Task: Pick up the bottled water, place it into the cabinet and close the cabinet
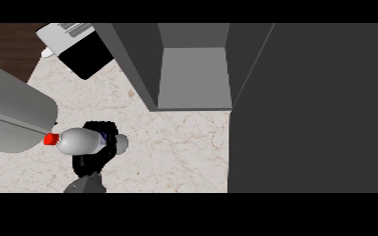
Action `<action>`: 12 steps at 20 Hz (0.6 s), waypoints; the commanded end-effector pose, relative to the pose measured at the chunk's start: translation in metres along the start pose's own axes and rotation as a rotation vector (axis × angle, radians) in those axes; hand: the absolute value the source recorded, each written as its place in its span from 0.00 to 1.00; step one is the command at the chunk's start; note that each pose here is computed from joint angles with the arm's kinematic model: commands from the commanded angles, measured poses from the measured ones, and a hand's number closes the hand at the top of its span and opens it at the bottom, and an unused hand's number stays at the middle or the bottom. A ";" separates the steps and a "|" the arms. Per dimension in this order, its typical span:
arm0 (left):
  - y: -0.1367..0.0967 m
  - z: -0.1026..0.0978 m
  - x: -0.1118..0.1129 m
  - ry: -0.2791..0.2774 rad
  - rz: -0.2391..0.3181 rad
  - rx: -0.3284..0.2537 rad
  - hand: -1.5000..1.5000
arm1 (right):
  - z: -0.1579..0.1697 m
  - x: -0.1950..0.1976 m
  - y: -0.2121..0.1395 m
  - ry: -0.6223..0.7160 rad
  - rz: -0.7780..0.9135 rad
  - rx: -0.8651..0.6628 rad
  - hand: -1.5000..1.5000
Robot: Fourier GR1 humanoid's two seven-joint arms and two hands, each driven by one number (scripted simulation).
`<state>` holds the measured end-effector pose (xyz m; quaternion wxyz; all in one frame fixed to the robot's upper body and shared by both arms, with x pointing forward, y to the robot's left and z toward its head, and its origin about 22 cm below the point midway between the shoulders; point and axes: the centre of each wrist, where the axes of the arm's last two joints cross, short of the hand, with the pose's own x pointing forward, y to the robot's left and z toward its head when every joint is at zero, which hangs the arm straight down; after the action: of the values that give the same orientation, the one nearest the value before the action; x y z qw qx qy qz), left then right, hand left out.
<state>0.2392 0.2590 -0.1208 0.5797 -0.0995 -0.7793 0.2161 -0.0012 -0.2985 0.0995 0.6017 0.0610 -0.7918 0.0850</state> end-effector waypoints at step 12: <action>-0.143 -0.028 0.044 -0.018 0.001 -0.293 1.00 | -0.022 0.038 0.010 -0.094 0.013 0.016 0.00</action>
<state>0.2637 0.1874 -0.0439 0.5637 -0.1598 -0.8021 0.1156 0.0024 -0.2996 0.1010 0.5973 0.0573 -0.7952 0.0877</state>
